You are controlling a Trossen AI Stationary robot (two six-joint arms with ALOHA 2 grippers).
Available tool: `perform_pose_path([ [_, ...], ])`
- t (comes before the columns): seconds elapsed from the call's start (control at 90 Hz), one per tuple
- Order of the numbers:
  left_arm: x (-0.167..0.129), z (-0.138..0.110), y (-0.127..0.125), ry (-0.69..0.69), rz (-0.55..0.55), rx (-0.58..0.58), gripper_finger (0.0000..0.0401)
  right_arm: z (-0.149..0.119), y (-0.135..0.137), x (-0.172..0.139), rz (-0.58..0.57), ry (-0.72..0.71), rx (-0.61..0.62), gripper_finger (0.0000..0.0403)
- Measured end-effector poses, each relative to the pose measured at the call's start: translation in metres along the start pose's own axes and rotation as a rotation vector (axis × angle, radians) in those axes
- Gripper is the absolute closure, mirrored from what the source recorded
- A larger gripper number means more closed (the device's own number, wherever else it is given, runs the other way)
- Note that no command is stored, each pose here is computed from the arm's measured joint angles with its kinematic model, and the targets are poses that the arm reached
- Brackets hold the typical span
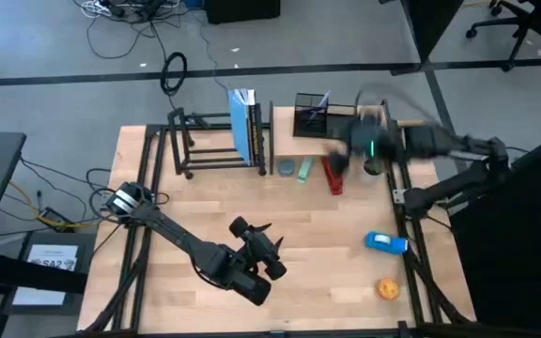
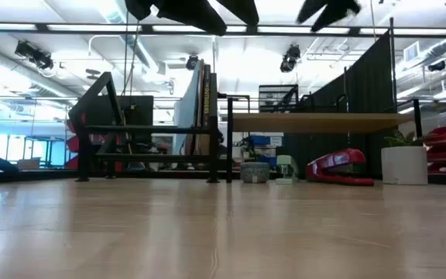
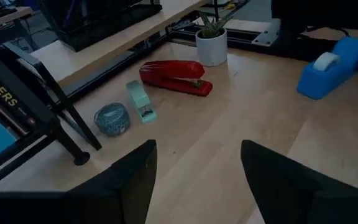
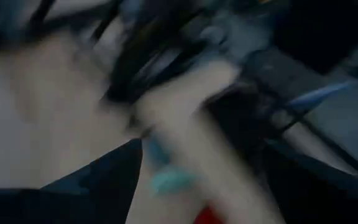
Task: Stock shelves
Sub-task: Remove the purple pen from the pen organizer on the shelf
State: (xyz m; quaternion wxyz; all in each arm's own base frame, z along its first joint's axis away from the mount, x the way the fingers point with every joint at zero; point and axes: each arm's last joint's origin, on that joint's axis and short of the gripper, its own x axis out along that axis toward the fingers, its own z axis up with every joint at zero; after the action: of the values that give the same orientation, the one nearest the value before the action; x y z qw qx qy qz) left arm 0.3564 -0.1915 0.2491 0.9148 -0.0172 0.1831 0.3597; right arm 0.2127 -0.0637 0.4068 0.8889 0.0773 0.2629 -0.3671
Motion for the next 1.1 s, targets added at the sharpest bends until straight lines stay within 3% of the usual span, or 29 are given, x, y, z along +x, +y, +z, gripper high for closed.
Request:
perform_pose_path([
  [0.156,0.000,0.000,-0.001,0.003,-0.009,-0.009,0.0188,0.016,-0.067,0.052,0.042,0.044,0.230,0.0119],
  [0.3,0.000,0.001,-0.001,0.001,-0.011,-0.016,0.0188,0.018,-0.094,0.091,0.108,0.076,0.332,0.0152],
  [0.544,0.000,0.001,-0.001,0.006,-0.016,-0.017,0.0188,0.015,-0.108,0.113,-0.060,0.080,0.327,0.0206],
  [0.944,0.000,0.001,-0.002,0.005,-0.018,-0.022,0.0188,0.009,-0.117,0.133,-0.072,0.124,0.413,0.0221],
  [1.1,0.000,0.001,-0.002,0.008,-0.021,-0.023,0.0188,0.007,-0.118,0.141,-0.065,0.135,0.421,0.0247],
])
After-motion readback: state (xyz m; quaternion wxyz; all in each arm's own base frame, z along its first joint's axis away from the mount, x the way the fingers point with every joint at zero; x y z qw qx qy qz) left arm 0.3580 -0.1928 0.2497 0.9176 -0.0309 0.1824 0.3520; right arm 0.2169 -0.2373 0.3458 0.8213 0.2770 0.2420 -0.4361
